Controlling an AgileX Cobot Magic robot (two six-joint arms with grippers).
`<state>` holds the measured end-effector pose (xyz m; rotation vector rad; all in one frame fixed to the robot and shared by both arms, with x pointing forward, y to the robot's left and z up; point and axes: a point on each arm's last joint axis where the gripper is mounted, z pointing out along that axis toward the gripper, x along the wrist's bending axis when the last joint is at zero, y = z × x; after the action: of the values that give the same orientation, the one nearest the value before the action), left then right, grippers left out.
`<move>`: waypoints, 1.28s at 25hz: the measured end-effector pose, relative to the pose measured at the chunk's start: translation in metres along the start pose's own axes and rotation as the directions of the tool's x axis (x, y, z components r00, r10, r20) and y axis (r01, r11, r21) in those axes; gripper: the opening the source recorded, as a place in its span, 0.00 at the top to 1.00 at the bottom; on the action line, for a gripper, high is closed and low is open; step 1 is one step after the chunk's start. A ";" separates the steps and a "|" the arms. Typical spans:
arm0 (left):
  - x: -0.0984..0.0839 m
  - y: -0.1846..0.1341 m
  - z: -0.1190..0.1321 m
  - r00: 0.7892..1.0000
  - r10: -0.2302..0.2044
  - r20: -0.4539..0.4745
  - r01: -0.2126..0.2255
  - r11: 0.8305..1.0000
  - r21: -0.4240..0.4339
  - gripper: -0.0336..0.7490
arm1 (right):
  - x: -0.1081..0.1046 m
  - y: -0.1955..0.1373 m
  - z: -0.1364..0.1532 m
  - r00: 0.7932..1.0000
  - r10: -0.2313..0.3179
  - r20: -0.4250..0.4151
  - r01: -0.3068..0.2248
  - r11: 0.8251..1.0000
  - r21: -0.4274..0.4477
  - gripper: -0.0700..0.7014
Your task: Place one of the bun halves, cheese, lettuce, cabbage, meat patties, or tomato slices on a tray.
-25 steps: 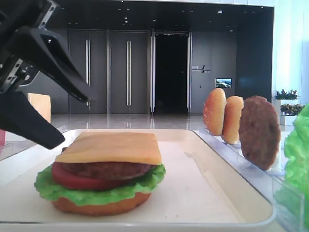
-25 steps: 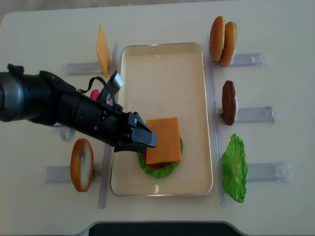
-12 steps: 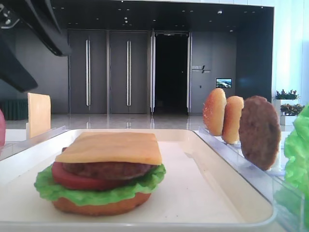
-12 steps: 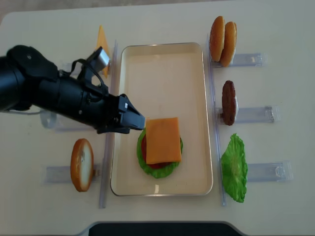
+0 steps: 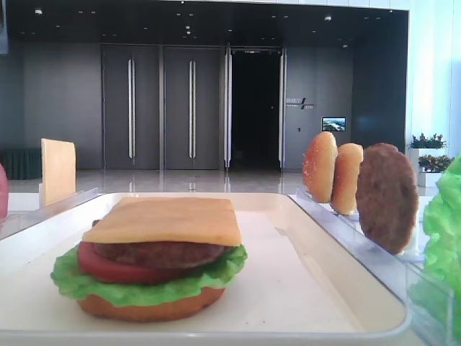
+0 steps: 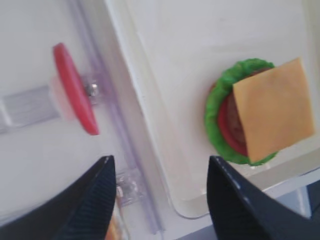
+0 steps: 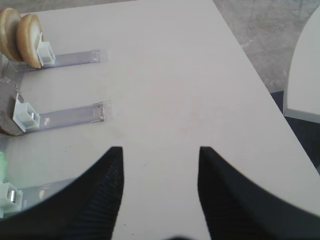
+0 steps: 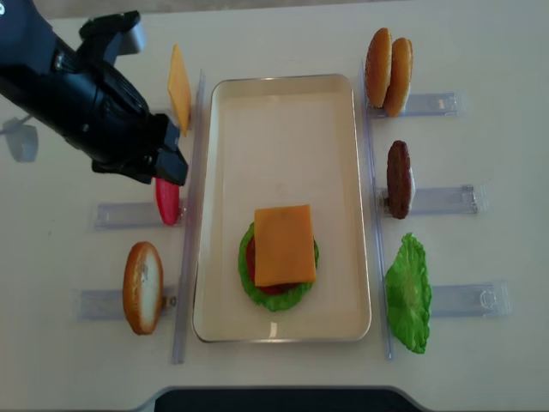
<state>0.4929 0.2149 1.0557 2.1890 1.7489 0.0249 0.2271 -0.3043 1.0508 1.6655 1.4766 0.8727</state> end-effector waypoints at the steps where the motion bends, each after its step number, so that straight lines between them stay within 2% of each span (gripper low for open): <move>1: 0.003 0.001 -0.002 1.000 -0.009 -0.025 0.010 1.000 0.005 0.40 | 0.000 0.000 0.000 1.000 0.000 0.000 0.000 1.000 0.000 0.44; 4: 0.019 -0.001 -0.007 0.996 -0.057 -0.065 0.059 0.998 0.030 0.41 | 0.000 0.000 0.000 1.000 0.000 0.000 0.000 1.000 0.000 0.44; 8: 0.055 -0.005 -0.016 0.985 -0.135 -0.111 0.141 0.989 0.050 0.41 | 0.000 0.000 0.000 1.000 0.000 0.000 0.000 1.000 0.000 0.44; 13: 0.098 -0.019 -0.027 0.952 -0.215 -0.216 0.238 0.967 0.089 0.41 | 0.000 0.000 0.000 1.000 0.000 0.000 0.000 1.000 0.000 0.44; 15: 0.106 -0.022 -0.029 0.942 -0.225 -0.250 0.254 0.963 0.090 0.41 | 0.000 0.000 0.000 1.000 0.000 0.000 0.000 1.000 0.000 0.44; 23: 0.104 -0.028 -0.039 0.938 -0.220 -0.268 0.245 0.968 0.062 0.47 | 0.000 0.000 0.000 1.000 0.000 0.000 0.000 1.000 0.000 0.44; 32: 0.079 -0.082 -0.061 0.938 -0.223 -0.267 0.224 0.974 -0.026 0.47 | 0.000 0.000 0.000 1.000 0.000 0.000 0.000 1.000 0.000 0.44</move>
<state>0.4211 0.3208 1.0759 2.0533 2.1382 0.2753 0.2271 -0.3043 1.0508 1.6655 1.4766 0.8727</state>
